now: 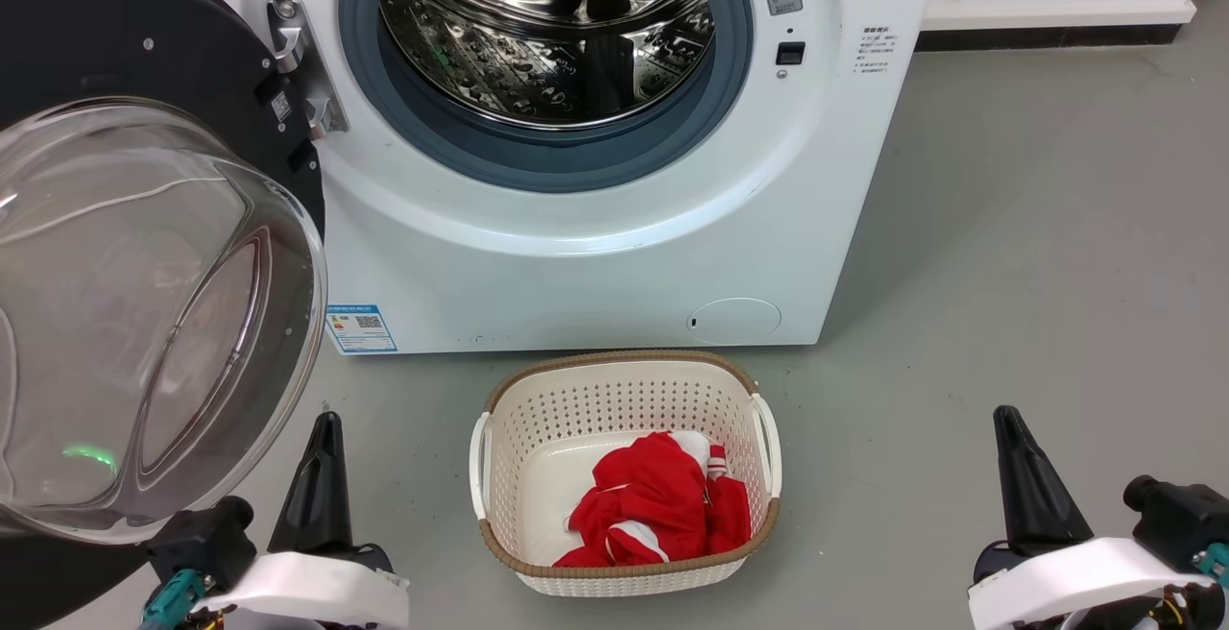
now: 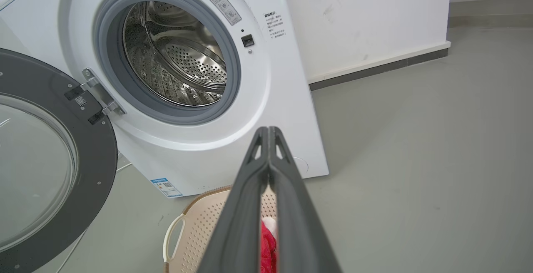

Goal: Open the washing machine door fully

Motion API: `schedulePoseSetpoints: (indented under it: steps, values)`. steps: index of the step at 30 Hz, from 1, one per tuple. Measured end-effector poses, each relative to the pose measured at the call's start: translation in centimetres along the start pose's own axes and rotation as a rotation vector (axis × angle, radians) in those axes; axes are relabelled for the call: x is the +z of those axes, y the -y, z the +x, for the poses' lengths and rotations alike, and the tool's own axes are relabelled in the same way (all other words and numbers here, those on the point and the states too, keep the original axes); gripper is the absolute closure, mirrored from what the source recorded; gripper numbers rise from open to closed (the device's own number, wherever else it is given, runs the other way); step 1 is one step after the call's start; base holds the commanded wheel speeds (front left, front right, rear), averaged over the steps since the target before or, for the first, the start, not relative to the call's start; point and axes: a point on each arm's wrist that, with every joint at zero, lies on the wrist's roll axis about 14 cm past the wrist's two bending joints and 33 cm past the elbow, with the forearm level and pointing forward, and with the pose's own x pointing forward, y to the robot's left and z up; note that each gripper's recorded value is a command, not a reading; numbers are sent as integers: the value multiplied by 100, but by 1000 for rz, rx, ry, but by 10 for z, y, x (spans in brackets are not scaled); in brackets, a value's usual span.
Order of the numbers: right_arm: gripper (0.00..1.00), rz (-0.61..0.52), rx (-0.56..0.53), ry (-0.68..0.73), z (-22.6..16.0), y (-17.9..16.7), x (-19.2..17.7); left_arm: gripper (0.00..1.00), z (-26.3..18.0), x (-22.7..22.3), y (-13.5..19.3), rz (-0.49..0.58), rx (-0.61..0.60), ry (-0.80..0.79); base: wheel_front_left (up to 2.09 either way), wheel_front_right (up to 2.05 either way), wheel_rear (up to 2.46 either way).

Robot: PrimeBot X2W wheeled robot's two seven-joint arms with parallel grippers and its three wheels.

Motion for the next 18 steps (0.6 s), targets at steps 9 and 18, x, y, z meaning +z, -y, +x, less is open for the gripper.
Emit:
schedulePoseSetpoints:
  steps: [9,18]
  values:
    - [100,161,-19,-2,3,3,0,100,1,-4,-5,-163,29,-23,0,0,0]
    - [100,306,-36,-8,6,7,-1,100,2,-7,-8,-312,49,-41,0,0,0]
